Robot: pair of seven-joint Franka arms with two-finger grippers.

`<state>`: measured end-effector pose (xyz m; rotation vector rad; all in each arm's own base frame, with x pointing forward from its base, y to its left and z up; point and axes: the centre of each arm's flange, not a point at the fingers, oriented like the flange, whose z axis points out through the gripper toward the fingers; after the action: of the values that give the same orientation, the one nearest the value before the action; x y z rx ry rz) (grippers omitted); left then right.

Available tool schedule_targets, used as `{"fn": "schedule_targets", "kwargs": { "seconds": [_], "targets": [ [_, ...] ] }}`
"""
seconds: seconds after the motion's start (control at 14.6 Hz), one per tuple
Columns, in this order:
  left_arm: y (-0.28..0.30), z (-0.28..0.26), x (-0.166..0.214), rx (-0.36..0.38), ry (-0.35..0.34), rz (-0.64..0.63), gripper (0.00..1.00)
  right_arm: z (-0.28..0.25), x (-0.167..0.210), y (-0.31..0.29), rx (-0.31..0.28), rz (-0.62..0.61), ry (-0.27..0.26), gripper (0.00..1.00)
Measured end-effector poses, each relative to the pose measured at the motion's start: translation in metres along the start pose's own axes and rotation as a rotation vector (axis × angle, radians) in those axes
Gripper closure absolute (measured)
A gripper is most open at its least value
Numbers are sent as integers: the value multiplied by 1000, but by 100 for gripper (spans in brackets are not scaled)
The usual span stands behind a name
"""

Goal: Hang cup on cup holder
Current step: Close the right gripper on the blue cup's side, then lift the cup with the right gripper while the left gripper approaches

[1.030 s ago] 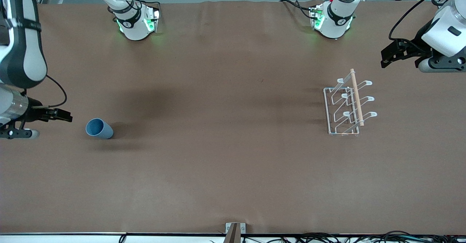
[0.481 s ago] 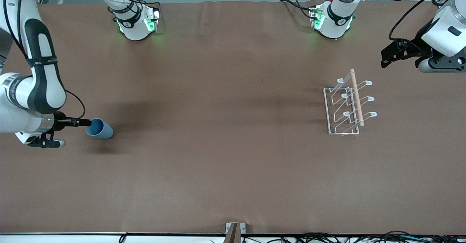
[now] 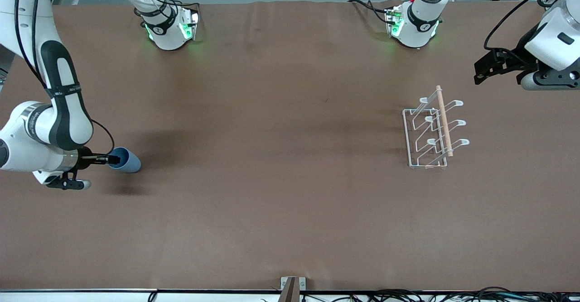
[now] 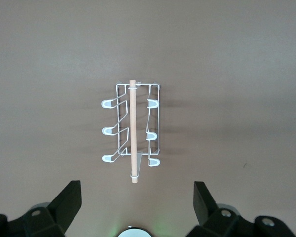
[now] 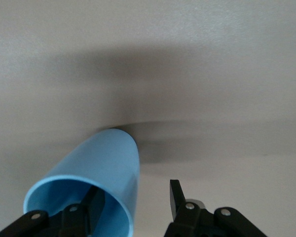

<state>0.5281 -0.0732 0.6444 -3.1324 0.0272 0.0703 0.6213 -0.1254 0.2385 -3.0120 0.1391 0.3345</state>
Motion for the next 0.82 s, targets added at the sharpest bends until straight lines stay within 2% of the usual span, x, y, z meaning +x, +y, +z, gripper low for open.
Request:
{"fn": "schedule_targets", "kwargs": {
  "seconds": [0.14,0.21,0.34,0.41,0.62,0.82],
  "targets": [
    [0,0,0,0,0,0,0,7,3,1,4,3,9,57],
    [0,0,0,0,0,0,0,7,5,1,2,4,22,71],
    [0,0,0,0,0,0,0,5,7,2,1,5,35,91],
    [0,0,0,0,0,0,0,4,7,2,1,5,36,96],
    [0,0,0,0,0,0,0,-6,3,-5,16,-4,-5,96],
    [0,2,1,0,-5,1,0,-60,-13,-28,61,-35,-30,96]
  ]
}}
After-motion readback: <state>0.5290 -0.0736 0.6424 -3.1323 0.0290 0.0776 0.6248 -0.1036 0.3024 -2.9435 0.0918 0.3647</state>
